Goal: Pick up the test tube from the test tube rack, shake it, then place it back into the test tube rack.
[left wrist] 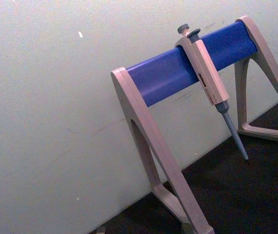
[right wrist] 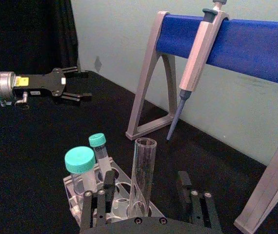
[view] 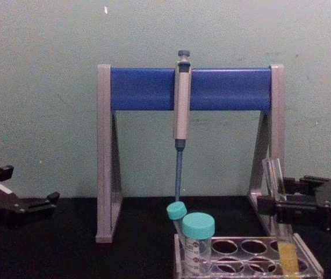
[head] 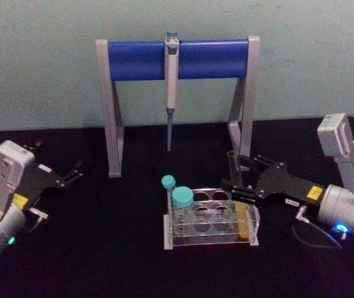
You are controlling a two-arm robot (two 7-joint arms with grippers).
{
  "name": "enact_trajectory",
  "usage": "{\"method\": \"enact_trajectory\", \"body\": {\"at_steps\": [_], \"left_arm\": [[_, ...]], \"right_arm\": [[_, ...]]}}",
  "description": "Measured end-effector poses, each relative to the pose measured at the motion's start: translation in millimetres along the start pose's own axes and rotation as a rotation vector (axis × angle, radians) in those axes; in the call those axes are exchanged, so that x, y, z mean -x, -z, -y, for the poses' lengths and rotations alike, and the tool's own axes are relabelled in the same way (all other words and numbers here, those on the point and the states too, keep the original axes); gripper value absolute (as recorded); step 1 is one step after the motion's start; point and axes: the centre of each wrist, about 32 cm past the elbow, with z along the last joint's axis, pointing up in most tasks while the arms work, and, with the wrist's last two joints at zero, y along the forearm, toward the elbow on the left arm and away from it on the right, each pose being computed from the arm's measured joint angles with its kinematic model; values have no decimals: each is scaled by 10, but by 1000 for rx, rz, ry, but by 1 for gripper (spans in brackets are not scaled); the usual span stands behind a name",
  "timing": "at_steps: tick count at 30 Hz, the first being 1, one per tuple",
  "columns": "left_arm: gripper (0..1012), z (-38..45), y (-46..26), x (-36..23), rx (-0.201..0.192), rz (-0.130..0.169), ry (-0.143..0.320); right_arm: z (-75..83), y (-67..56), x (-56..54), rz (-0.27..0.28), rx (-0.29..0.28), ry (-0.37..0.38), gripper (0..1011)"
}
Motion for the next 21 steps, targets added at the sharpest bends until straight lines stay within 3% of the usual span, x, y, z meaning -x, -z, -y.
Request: {"method": "enact_trajectory", "body": {"at_steps": [2, 6, 19, 21], "left_arm": [[1001, 0, 0, 0, 0, 0, 0], [1001, 0, 0, 0, 0, 0, 0], [1001, 0, 0, 0, 0, 0, 0], [1001, 0, 0, 0, 0, 0, 0]], "right_arm": [[0, 0, 0, -1, 0, 0, 765], [0, 0, 0, -1, 0, 0, 688], [0, 0, 0, -2, 0, -1, 248], [0, 0, 0, -2, 0, -1, 235]]}}
